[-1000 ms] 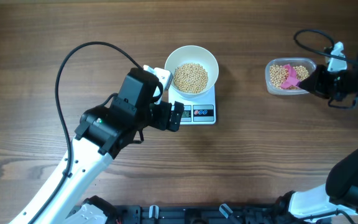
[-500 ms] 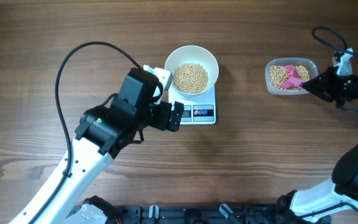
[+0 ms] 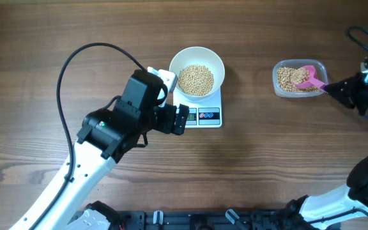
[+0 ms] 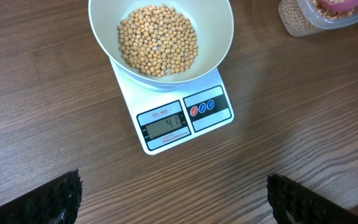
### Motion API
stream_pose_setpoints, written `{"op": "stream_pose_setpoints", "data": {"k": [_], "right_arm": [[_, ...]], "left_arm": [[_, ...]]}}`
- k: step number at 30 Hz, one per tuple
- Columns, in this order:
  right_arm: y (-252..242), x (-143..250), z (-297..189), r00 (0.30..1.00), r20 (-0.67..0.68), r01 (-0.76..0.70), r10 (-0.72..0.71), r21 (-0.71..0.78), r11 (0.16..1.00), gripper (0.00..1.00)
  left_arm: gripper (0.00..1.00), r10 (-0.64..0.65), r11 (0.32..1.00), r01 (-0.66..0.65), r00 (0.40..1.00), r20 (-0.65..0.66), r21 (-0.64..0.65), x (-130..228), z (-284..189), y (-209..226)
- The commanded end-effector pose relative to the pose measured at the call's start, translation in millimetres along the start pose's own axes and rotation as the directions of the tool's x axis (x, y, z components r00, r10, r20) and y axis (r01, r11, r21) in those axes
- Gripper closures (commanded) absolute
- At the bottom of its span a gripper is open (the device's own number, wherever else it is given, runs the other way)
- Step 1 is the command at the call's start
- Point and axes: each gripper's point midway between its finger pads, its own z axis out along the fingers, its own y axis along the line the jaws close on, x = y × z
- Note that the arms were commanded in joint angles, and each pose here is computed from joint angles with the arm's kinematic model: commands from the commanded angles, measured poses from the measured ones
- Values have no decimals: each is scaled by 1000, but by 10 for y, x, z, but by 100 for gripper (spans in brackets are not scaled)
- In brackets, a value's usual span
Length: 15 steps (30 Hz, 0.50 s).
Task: Scoop item into bowl and weigh 150g on scale
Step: 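Dip the pink scoop into the soybeans with the right gripper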
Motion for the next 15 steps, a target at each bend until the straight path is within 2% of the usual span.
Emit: {"op": "stream_pose_setpoints", "data": {"k": [1,5,9,15], "right_arm": [[67,-2,-9,1000,5,-29,30,-112,993,96],[116,-33,-101,998,28,-56,62,-184,981,96],[45,-41,-183,996,45,-73,83,-189,979,96],[51,38,-303,997,51,-47,62,-240,970,96]], "left_arm": [[0,-7,1000,7,1000,8,-14,-2,-11,19],[0,-7,1000,7,1000,8,-14,-2,-11,19],[0,-7,1000,7,1000,8,-14,-2,-12,20],[0,-7,1000,7,1000,8,-14,-2,-11,19]]}}
